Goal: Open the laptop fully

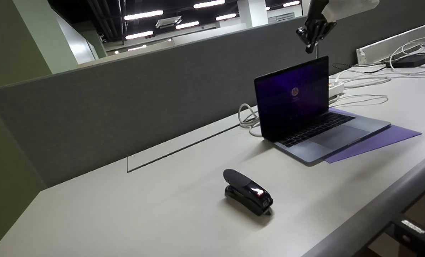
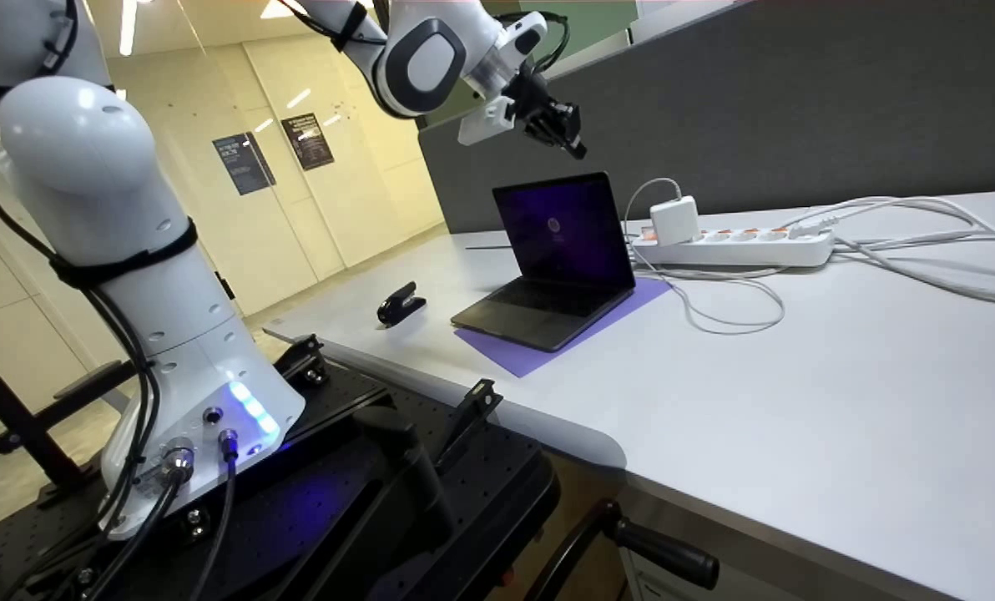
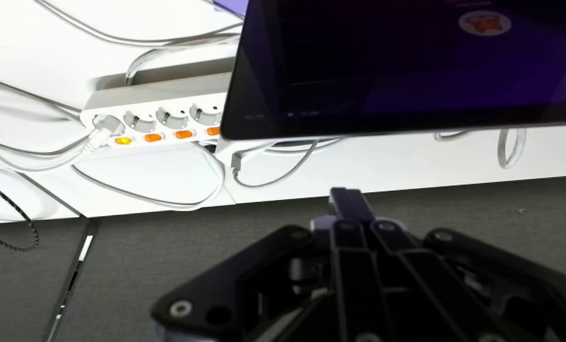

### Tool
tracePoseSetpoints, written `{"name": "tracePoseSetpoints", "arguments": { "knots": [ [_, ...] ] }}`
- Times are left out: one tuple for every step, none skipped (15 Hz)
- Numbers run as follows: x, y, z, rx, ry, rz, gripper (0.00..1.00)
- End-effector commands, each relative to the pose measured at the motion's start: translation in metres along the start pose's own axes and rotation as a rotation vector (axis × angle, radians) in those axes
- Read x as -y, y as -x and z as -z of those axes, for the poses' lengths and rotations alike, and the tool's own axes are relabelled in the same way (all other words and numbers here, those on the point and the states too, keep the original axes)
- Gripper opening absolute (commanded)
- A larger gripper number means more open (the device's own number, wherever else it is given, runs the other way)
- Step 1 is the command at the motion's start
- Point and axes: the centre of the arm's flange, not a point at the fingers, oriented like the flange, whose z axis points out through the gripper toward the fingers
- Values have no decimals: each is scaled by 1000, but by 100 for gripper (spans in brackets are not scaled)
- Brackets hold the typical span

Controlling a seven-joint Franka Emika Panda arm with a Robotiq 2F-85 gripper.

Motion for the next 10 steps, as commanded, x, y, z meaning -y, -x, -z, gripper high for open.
{"name": "tracePoseSetpoints", "arguments": {
  "knots": [
    [11, -8, 52, 59, -8, -7, 0],
    [12, -6, 61, 79, -7, -10, 0],
    [13, -4, 70, 102, -13, -6, 0],
    [13, 0, 76, 127, -20, 1, 0],
    [14, 4, 80, 144, -9, 10, 0],
    [15, 9, 83, 157, -5, 25, 0],
    [16, 13, 86, 170, -4, 36, 0],
    [19, 19, 86, 186, -5, 49, 0],
    [23, 24, 86, 200, 0, 62, 20],
    [28, 32, 86, 209, 0, 80, 27]
  ]
}}
